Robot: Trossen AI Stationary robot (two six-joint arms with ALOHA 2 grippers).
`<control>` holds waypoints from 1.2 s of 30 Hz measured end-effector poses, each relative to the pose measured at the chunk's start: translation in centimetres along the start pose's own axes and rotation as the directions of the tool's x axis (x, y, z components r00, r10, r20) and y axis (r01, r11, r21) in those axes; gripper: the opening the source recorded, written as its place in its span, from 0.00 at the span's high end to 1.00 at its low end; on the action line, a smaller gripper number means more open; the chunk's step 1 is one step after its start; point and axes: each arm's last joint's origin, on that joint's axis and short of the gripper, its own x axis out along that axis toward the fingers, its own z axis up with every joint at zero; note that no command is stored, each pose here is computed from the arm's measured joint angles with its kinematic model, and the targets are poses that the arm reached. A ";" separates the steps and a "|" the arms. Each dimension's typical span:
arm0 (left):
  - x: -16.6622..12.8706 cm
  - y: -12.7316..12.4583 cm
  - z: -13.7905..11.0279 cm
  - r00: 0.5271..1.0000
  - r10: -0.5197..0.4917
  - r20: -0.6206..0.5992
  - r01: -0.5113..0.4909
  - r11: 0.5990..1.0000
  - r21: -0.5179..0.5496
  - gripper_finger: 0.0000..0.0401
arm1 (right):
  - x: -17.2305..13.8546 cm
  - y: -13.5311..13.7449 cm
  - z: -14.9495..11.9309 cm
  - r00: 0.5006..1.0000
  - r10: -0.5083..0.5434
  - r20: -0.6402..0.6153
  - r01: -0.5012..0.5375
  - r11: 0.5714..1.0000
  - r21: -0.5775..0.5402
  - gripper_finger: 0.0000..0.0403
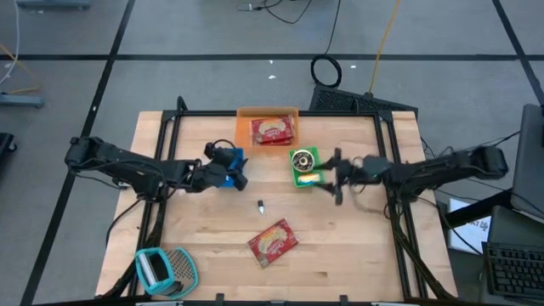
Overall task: Pick & Place Food Item
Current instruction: Put the red popcorn bag into the orange bin
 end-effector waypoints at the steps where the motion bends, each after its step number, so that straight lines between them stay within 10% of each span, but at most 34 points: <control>1: 0.0 -0.1 0.1 1.000 -0.024 0.001 0.024 1.000 0.005 0.54 | 0.7 0.9 0.0 0.998 0.008 -0.055 -0.009 1.000 -0.016 0.40; 8: 0.4 -0.1 0.7 0.992 -0.127 0.008 0.126 0.991 0.032 0.54 | 6.7 8.0 -1.0 0.879 0.112 -0.464 -0.219 0.958 -0.184 0.40; 18: 0.4 -0.2 0.6 0.985 -0.174 -0.010 0.175 0.984 0.038 0.54 | 12.2 12.8 -5.0 0.776 0.123 -0.618 -0.390 0.864 -0.318 0.40; 36: 0.4 -0.4 0.3 0.967 -0.247 -0.056 0.249 0.967 0.047 0.54 | 14.7 14.9 -8.5 0.720 0.113 -0.685 -0.235 0.968 -0.088 0.46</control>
